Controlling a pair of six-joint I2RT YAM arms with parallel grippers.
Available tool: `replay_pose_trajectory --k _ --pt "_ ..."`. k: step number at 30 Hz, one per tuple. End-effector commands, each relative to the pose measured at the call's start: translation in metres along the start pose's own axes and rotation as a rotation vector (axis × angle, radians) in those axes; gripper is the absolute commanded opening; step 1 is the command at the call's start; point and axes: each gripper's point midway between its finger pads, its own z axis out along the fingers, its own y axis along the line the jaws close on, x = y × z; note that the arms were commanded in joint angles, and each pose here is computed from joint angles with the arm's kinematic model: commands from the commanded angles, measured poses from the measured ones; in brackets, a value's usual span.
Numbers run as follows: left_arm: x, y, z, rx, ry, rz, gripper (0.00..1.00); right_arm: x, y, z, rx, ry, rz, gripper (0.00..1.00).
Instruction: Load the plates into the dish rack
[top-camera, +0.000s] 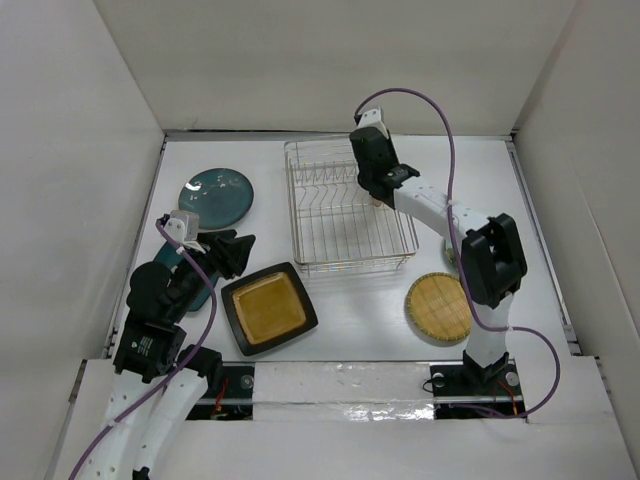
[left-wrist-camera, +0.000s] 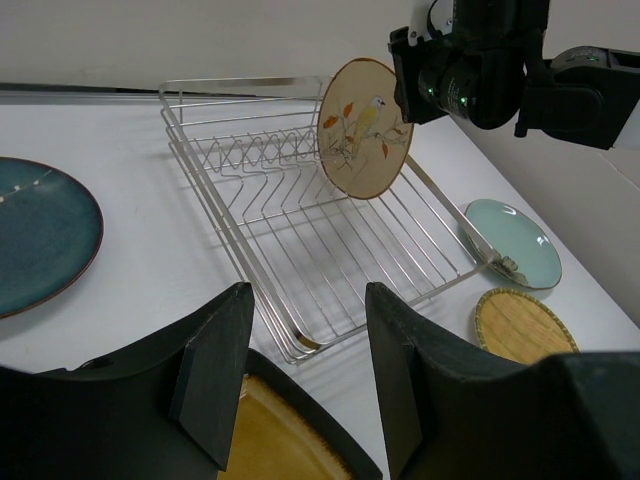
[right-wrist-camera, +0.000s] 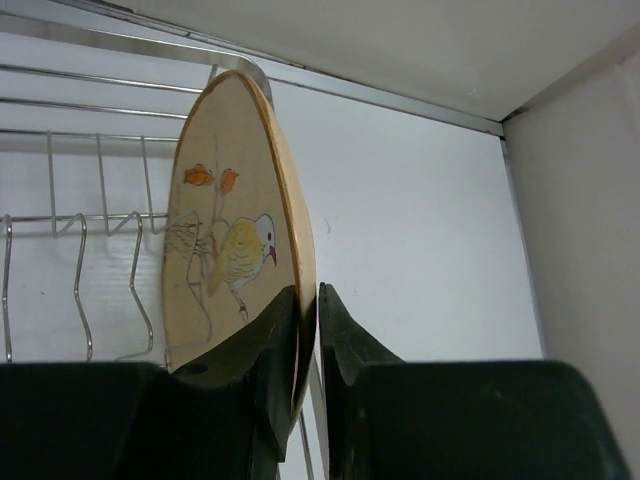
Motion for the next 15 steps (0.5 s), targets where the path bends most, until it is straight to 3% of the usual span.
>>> replay_pose_trajectory --k 1,5,8,11,12,13,14,15 --pt "-0.010 -0.006 0.000 0.026 -0.038 0.015 0.45 -0.036 -0.011 -0.006 0.034 -0.092 0.142 0.33" --pt "-0.010 -0.005 0.000 0.025 -0.035 0.015 0.45 -0.050 -0.025 -0.006 0.000 -0.099 0.227 0.56" --pt "-0.010 -0.006 0.000 0.028 -0.037 0.016 0.45 -0.063 -0.041 -0.018 -0.081 -0.120 0.337 0.67" --pt "-0.011 -0.008 -0.001 0.037 -0.042 0.014 0.45 -0.083 -0.072 -0.047 -0.173 -0.188 0.519 0.74" --pt "-0.011 -0.009 -0.001 0.040 -0.043 0.014 0.45 -0.060 -0.078 -0.042 -0.170 -0.163 0.595 0.74" --pt "-0.013 -0.009 -0.002 0.042 -0.047 0.015 0.45 -0.070 -0.108 -0.066 -0.179 -0.227 0.694 0.71" --pt "-0.013 -0.009 -0.003 0.042 -0.052 0.016 0.45 -0.059 -0.121 -0.074 -0.177 -0.241 0.770 0.33" --pt "-0.015 -0.010 -0.004 0.044 -0.057 0.017 0.45 -0.008 -0.128 -0.063 -0.141 -0.203 0.814 0.11"
